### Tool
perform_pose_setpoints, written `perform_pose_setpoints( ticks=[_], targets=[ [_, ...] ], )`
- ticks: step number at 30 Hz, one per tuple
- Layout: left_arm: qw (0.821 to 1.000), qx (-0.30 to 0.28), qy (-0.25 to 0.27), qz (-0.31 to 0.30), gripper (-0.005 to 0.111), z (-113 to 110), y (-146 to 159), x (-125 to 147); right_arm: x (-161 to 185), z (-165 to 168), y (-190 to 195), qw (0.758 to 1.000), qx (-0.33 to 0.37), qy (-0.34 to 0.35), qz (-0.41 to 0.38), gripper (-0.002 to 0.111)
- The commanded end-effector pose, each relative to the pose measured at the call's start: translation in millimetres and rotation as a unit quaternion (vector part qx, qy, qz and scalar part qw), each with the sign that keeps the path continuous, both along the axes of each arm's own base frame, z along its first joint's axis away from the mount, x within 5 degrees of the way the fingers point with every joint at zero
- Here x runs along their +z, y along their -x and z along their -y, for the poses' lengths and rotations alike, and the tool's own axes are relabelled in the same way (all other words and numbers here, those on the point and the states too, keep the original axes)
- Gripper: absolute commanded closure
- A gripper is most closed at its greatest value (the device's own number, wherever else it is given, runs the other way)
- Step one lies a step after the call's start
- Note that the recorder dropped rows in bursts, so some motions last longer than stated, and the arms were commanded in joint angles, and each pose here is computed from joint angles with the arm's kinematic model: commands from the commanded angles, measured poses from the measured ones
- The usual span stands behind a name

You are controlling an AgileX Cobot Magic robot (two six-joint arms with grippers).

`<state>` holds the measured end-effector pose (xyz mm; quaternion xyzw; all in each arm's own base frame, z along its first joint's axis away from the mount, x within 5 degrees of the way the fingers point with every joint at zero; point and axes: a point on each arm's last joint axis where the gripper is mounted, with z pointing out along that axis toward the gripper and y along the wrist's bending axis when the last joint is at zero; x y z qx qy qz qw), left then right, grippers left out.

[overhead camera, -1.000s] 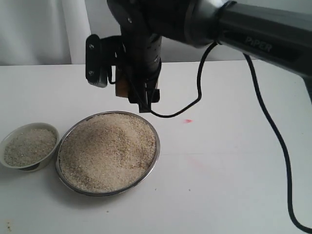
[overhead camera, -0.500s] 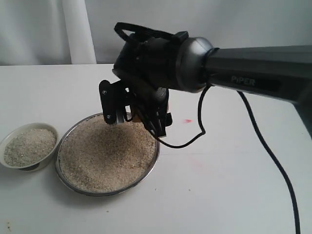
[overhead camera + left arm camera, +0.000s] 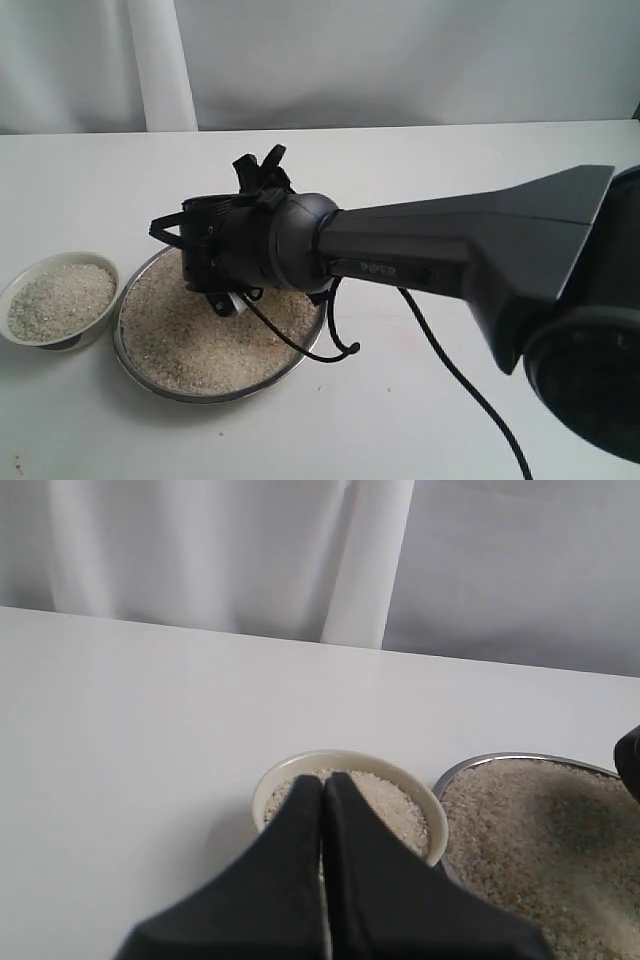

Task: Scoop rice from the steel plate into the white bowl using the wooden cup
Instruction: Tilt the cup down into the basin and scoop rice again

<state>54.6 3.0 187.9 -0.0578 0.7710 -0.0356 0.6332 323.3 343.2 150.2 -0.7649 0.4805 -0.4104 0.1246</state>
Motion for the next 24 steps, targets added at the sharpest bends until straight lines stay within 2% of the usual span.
perform_pose_setpoints(
  ticks=[1,4,7,10,17,24],
  targets=[
    [1.000,-0.001,0.002,0.003,0.107,0,0,0,5,-2,2,0.999,0.020,0.024,0.009,0.108],
    [1.000,-0.001,0.002,0.003,0.107,0,0,0,-1,-2,1,0.999,0.025,0.046,0.011,0.108],
    [1.000,-0.001,0.002,0.003,0.107,0,0,0,-23,-2,-1,0.996,0.030,0.079,0.010,0.108],
    [1.000,-0.001,0.002,0.003,0.107,0,0,0,-30,-2,-2,0.996,0.032,0.086,0.007,0.108],
    [1.000,-0.001,0.002,0.003,0.107,0,0,0,-31,-8,2,0.996,0.044,0.077,0.006,0.108],
    [1.000,-0.001,0.002,0.003,0.107,0,0,0,-35,-26,16,0.995,0.089,0.046,-0.004,0.108]
  ],
)
